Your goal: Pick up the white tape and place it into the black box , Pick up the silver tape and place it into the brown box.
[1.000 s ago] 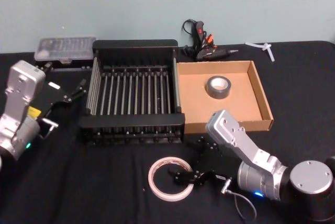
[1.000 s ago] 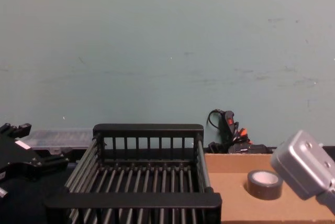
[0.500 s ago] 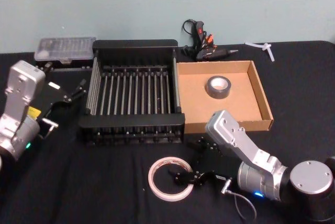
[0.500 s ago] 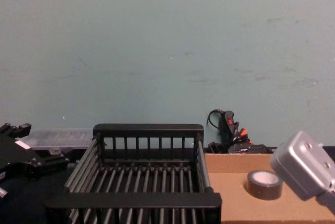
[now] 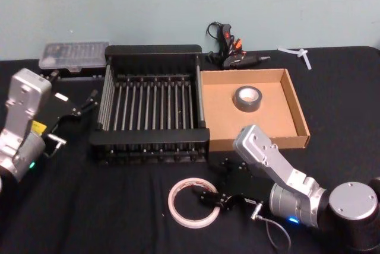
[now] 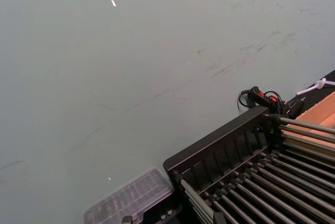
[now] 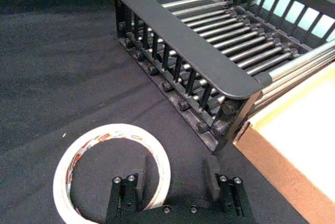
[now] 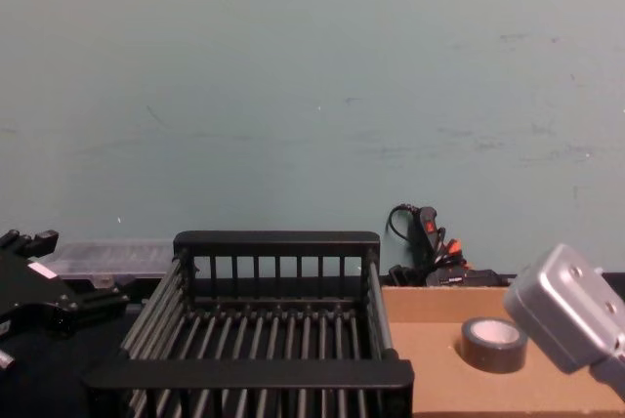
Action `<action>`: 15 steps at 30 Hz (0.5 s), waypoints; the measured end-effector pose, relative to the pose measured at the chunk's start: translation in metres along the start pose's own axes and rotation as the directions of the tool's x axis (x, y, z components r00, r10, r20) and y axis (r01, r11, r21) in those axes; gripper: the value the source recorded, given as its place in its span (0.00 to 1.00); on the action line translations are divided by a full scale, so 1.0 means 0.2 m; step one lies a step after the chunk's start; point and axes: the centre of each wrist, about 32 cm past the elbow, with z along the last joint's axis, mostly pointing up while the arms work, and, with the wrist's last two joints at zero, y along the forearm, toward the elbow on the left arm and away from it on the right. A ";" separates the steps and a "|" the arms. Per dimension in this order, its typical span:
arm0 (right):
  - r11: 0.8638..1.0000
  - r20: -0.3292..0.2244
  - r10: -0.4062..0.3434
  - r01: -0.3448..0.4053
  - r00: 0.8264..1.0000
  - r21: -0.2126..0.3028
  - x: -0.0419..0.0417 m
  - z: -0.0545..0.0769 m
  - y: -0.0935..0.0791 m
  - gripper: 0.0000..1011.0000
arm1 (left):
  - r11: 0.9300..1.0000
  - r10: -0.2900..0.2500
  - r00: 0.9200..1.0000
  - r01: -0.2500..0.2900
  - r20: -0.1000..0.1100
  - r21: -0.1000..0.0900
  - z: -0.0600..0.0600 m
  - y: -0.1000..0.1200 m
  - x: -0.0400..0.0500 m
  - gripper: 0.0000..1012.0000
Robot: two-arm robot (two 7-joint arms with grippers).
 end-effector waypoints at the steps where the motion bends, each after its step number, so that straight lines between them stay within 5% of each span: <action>1: 1.000 0.000 0.000 0.000 1.000 0.000 0.000 0.00 0.00 0.72 | 1.000 0.000 1.000 0.000 0.000 0.000 0.00 0.00 0.000 0.99; 15: 1.000 0.000 0.001 -0.001 1.000 0.000 0.000 0.00 0.00 0.28 | 1.000 0.000 1.000 0.000 0.000 0.000 0.00 0.00 0.000 0.99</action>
